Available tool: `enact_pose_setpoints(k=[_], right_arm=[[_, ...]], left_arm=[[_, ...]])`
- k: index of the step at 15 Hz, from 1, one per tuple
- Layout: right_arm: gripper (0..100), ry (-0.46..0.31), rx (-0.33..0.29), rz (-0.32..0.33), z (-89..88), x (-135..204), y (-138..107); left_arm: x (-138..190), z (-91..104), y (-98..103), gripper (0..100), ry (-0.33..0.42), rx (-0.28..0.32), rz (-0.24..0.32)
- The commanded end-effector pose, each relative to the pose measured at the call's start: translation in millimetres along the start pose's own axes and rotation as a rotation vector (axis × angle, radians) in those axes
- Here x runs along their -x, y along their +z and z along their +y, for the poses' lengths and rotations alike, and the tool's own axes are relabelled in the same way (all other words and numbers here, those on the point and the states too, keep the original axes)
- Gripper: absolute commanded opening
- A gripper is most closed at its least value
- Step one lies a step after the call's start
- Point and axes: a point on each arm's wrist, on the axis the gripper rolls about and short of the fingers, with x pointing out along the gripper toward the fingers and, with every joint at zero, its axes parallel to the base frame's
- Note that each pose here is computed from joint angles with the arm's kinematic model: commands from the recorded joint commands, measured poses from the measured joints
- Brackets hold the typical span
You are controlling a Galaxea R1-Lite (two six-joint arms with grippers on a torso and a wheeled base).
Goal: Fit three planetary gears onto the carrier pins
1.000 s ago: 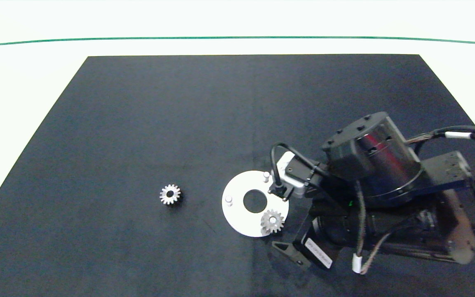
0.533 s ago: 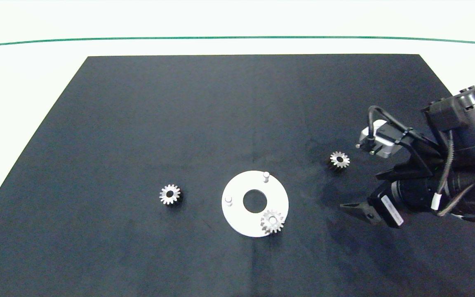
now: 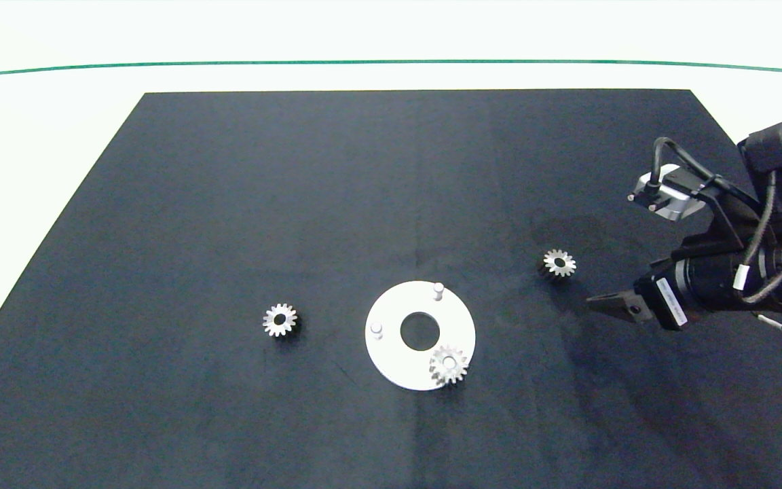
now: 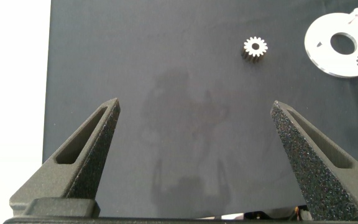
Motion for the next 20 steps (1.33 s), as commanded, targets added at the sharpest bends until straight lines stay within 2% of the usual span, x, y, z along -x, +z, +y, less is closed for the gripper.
enact_pose_setpoints(k=[1, 7, 20], right_arm=[[100, 0.048, -0.008, 0.019, -2.2, -21.9, 6.4], [100, 0.034, -0.013, -0.029, -2.1, -42.9, 12.3], [100, 0.033, -0.009, -0.061, 1.5, -76.6, 19.0]], left_arm=[[-0.2, 0.0, -0.2, 100, -0.001, 0.0, 0.004], [-1.1, -0.1, -0.3, 100, -0.003, 0.001, 0.008], [-0.5, 0.0, -0.1, 100, -0.002, 0.006, 0.005]])
